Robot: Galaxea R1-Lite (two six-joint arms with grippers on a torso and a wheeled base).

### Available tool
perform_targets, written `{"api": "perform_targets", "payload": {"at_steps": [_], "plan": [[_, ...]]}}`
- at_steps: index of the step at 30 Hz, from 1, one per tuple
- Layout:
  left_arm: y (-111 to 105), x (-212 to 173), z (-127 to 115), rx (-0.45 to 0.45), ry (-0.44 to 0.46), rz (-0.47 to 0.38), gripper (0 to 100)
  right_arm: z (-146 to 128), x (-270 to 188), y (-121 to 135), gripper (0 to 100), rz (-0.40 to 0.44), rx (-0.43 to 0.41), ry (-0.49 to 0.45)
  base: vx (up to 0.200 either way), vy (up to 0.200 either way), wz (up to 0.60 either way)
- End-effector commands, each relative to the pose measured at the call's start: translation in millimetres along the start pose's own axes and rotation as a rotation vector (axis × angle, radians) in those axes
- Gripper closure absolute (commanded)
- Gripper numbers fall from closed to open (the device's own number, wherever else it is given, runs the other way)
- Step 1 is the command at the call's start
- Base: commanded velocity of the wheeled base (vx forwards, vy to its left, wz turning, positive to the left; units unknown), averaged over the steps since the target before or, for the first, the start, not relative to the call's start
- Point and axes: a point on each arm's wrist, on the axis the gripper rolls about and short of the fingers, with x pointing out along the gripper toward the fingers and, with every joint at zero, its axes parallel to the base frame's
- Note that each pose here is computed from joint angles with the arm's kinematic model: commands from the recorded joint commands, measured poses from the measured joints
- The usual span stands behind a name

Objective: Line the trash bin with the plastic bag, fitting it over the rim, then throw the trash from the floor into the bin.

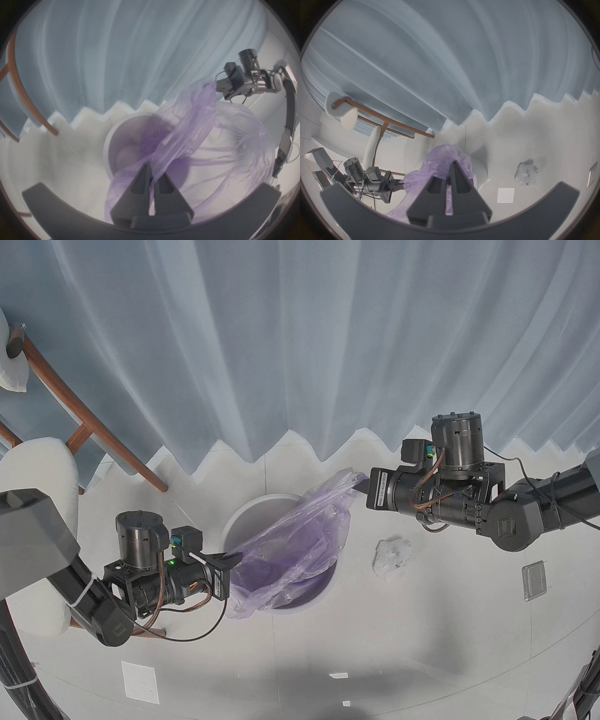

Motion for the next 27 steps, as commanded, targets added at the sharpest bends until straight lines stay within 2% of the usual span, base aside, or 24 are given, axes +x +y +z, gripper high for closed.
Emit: {"api": "perform_targets", "payload": {"at_steps": [1, 7, 11, 17, 24, 27], "plan": [[4, -11, 77, -0.147, -0.033, 0.017, 100, 15, 23, -19, 100, 0.021, 0.012, -0.024, 0.0, 0.0, 0.0], [22, 4, 102, -0.17, -0.044, 0.055, 100, 25, 45, -27, 100, 0.029, 0.01, -0.058, 0.0, 0.0, 0.0], [22, 9, 112, -0.218, -0.076, 0.051, 100, 32, 53, -30, 100, 0.029, 0.01, -0.074, 0.0, 0.0, 0.0], [25, 17, 108, -0.251, -0.068, 0.058, 100, 42, 64, -40, 100, 0.022, 0.015, -0.086, 0.0, 0.0, 0.0], [29, 24, 100, -0.269, -0.047, 0.132, 100, 40, 82, -54, 100, 0.008, 0.021, -0.092, 0.0, 0.0, 0.0], [30, 29, 104, -0.302, -0.068, 0.155, 100, 42, 86, -57, 100, 0.005, 0.021, -0.102, 0.0, 0.0, 0.0]]}}
